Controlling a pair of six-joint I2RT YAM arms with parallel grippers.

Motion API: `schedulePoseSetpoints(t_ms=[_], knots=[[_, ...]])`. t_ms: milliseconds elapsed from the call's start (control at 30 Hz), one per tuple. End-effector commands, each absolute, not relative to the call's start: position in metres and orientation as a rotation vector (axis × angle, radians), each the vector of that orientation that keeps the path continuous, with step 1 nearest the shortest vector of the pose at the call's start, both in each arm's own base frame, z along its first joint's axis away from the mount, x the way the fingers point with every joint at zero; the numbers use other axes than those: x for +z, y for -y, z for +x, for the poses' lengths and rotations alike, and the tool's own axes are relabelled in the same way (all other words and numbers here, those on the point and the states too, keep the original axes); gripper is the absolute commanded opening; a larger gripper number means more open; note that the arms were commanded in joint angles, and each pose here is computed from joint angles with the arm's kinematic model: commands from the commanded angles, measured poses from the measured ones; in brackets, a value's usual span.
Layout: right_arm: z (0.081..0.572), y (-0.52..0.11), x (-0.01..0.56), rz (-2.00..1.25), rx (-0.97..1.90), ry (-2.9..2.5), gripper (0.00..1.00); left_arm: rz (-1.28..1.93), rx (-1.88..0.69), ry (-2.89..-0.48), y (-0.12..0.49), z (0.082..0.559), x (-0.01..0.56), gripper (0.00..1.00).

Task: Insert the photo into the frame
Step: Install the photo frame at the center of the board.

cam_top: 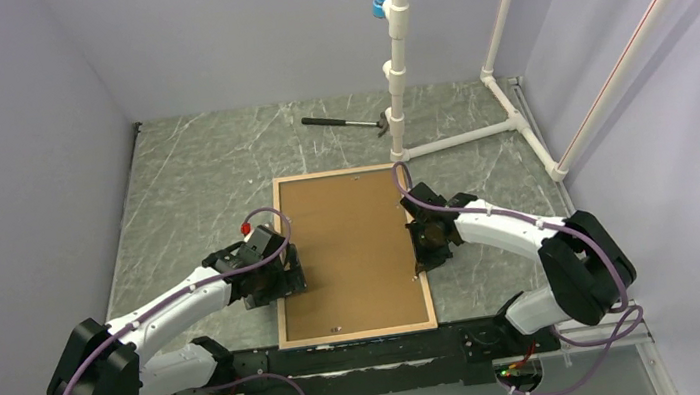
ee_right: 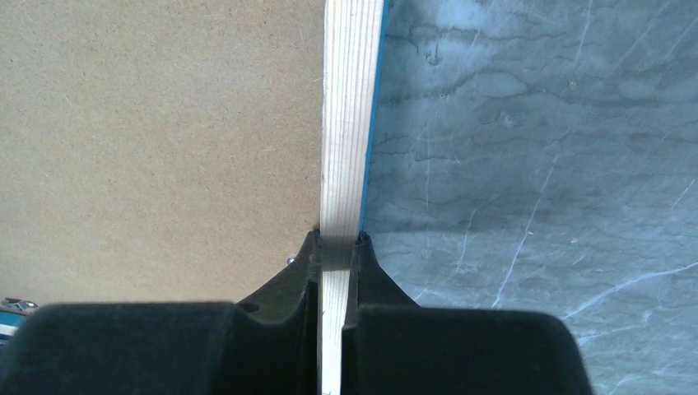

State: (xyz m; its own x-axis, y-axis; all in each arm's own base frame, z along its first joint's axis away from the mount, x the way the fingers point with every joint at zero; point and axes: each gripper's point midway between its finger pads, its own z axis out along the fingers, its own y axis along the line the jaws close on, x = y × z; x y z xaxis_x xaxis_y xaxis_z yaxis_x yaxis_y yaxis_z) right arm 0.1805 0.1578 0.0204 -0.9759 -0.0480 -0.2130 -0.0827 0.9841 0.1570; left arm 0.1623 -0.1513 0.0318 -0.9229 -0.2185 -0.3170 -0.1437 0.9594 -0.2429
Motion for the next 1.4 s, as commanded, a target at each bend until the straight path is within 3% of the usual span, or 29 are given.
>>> schedulePoseSetpoints(t_ms=[0,67,233,667,933,1200,1367], knots=[[0.186,-0.164,0.036,-0.126,0.280,-2.865,0.05,-0.255,-0.288,-2.744,0.149,0.168,0.036,0.97],[0.191,-0.168,0.044,-0.118,0.309,-2.841,0.21,-0.256,-0.276,-2.735,0.147,0.169,0.038,0.98],[0.204,-0.175,0.059,-0.113,0.355,-2.785,0.46,-0.245,-0.301,-2.700,0.149,0.180,0.048,0.99],[0.240,-0.174,0.051,-0.051,0.440,-2.777,0.87,-0.302,-0.496,-2.618,0.141,0.236,0.066,0.99],[0.297,-0.176,0.053,-0.040,0.422,-2.733,0.89,-0.353,-0.522,-2.590,0.126,0.282,0.069,0.97],[0.337,-0.188,0.045,-0.020,0.426,-2.739,0.84,-0.328,-0.474,-2.639,0.131,0.326,0.052,0.91],[0.346,-0.194,0.040,-0.020,0.443,-2.754,0.78,-0.320,-0.483,-2.661,0.139,0.343,0.044,0.81]])
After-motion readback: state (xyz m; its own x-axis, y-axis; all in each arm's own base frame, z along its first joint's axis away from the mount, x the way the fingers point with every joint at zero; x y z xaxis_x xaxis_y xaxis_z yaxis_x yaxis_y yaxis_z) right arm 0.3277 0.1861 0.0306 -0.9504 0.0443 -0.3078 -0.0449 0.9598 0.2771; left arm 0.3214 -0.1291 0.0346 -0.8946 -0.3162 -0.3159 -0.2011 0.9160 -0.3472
